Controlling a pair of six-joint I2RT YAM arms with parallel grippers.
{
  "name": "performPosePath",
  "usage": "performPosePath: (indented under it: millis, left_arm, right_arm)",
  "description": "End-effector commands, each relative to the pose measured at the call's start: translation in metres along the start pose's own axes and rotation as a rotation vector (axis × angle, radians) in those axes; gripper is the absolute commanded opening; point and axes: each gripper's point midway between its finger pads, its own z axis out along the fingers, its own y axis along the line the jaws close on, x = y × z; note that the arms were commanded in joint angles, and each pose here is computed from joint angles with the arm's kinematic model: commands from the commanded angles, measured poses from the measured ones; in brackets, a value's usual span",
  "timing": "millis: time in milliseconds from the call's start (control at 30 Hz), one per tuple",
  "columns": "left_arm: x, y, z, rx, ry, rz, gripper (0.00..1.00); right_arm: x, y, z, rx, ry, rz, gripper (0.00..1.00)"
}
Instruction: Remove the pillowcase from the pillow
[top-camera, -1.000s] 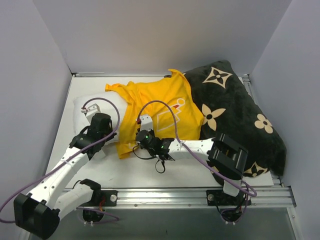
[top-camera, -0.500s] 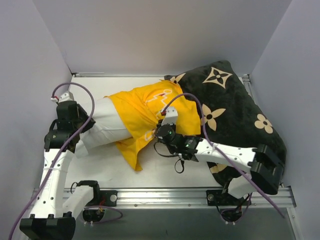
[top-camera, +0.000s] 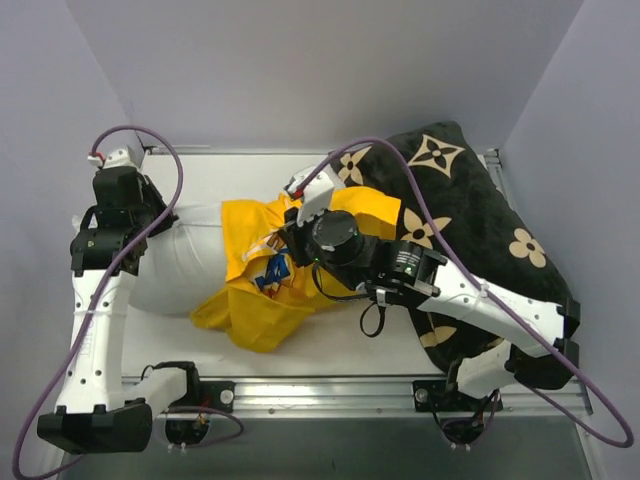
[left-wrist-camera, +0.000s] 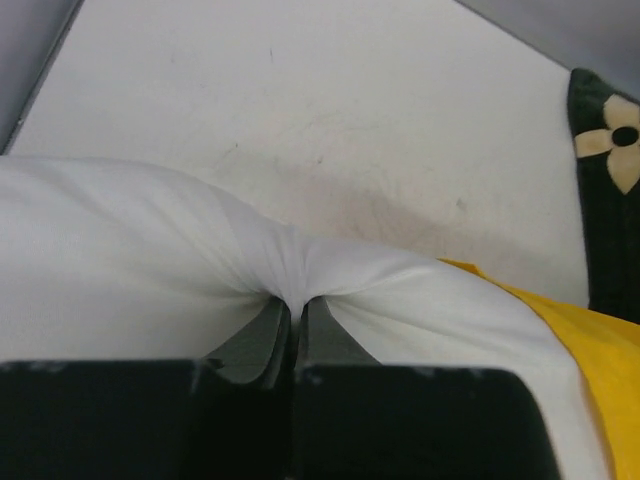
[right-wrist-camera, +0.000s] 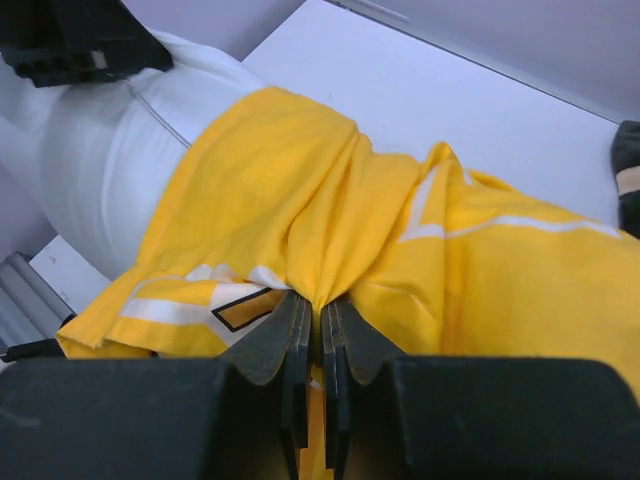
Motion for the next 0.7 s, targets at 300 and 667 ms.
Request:
performPosePath:
  millis: [300,667]
  left_arm:
    - [0.041,-0.01,0.093,0.014,0.161,0.031,0.65]
    - [-0.031,-0.04,0.024,0.167,-0.092,0.019,0.88]
  right_arm:
    - [0.044,-0.073,0.144,0.095,0.237,0.113,0.0]
    - [0.017,-0.116,0.199,0.114,0.177,0.173,0.58]
